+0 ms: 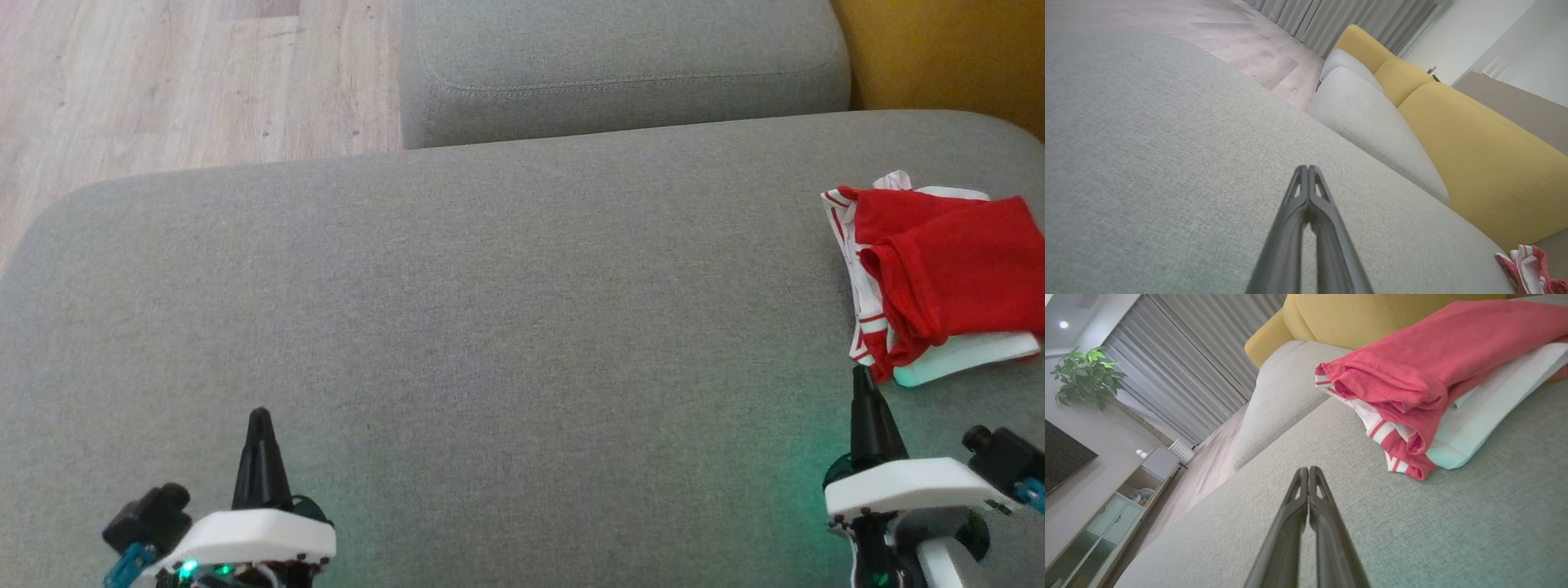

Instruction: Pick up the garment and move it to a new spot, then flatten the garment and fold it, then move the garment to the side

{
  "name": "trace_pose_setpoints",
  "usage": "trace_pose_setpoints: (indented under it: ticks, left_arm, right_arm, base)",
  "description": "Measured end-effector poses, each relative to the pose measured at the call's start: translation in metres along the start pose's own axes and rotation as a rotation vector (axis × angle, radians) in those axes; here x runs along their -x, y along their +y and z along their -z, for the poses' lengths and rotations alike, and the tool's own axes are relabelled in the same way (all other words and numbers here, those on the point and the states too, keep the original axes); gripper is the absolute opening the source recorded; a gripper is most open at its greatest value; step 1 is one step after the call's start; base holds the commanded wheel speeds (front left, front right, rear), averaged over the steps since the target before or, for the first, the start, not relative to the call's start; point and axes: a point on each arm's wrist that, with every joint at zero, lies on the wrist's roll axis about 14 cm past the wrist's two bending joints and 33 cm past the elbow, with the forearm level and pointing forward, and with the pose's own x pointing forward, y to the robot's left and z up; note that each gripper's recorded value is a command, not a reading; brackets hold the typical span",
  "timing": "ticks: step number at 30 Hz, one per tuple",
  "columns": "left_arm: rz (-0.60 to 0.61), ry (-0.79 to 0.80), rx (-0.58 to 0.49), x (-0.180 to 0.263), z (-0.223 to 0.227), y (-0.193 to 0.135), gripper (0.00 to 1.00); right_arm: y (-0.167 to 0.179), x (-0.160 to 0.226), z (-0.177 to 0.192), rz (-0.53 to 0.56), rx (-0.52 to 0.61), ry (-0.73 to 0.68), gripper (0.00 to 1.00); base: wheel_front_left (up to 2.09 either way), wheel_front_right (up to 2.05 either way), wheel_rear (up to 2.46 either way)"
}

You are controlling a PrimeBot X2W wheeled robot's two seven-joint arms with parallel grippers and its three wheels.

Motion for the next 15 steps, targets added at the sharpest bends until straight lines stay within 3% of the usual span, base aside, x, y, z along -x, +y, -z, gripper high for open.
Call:
trace_pose_setpoints:
  ticks: [15]
  left_arm:
    - [-0.017,0.012,0.164,-0.0015,-0.0037,0.0058,0.00]
  right_arm:
    - [-0.0036,-0.0013,-0.0055,0.020,-0.166,-0.005,0.00]
  base:
    - [0.00,0.00,0.00]
